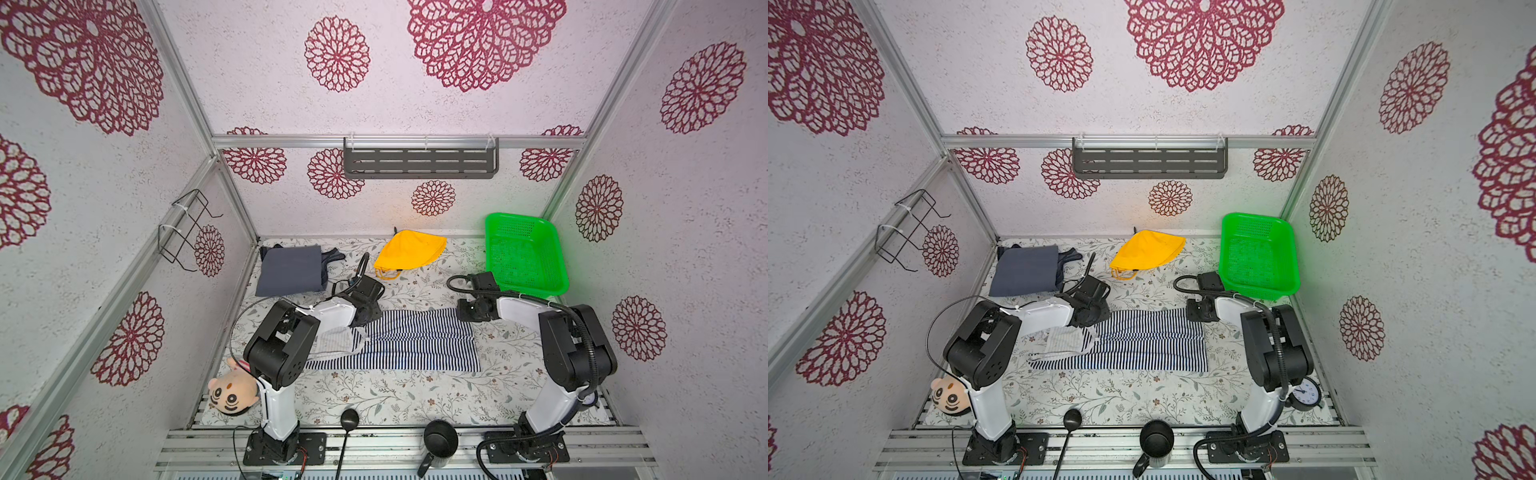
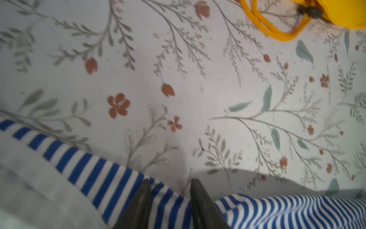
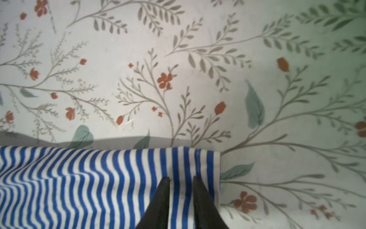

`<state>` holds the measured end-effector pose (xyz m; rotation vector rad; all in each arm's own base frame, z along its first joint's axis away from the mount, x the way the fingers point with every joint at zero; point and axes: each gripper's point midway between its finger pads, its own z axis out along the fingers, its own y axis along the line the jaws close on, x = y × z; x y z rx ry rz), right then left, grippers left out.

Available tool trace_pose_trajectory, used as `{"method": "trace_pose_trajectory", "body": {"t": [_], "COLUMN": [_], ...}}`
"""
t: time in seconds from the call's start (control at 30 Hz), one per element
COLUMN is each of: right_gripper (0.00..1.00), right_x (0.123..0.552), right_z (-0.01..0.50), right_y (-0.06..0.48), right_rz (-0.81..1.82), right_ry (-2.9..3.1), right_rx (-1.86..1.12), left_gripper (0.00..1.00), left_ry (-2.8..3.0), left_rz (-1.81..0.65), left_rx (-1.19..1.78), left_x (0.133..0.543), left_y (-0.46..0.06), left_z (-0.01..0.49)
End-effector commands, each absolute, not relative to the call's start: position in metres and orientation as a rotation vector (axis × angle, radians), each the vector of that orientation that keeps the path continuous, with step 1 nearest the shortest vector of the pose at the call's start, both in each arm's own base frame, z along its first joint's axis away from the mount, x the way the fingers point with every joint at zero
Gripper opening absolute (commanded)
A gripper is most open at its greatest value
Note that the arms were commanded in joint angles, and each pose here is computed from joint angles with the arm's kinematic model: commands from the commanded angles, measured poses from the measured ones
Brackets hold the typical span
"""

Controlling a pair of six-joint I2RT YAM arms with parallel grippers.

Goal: Fold and stack tank tops
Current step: Smooth out the tank top at the center of the table, then rotate the tank top at the center of the table.

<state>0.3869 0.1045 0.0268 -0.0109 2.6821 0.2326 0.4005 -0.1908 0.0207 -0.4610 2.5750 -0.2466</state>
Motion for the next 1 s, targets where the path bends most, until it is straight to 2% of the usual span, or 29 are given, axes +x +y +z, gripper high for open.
{"method": "trace_pose_trajectory", "body": {"t": [0.0, 0.1, 0.2, 0.33, 0.47, 0.77, 0.97], "right_gripper": [0.24, 0.26, 0.28, 0.28, 0.27, 0.25, 0.24], "right_x": [0.387, 0.386, 0.384, 0.382, 0.382, 0.358, 0.327], "right_z": [0.031, 0.055, 0.069, 0.053, 0.044, 0.019, 0.006], "right_y": [0.085, 0.095, 0.11, 0.119, 0.131, 0.132, 0.123], "right_rz": [0.11, 0.133, 0.176, 0.217, 0.263, 0.265, 0.295], "right_ry": [2.691, 2.635, 2.599, 2.633, 2.646, 2.709, 2.757], "right_rx": [0.004, -0.043, -0.115, -0.158, -0.187, -0.195, -0.108], "left_gripper": [0.38, 0.49, 0.56, 0.57, 0.56, 0.51, 0.51], "left_ry": [2.498, 2.45, 2.464, 2.519, 2.513, 2.557, 2.555], "left_rz": [-0.209, -0.157, -0.053, -0.093, -0.19, -0.141, -0.165], "left_rx": [-0.453, -0.404, -0.376, -0.523, -0.673, -0.627, -0.628], "left_x": [0.418, 0.41, 0.376, 0.313, 0.288, 0.319, 0.361], "left_y": [-0.18, -0.172, -0.158, -0.142, -0.138, -0.158, -0.161], "left_z": [0.045, 0.086, 0.108, 0.076, 0.042, 0.004, -0.013]}}
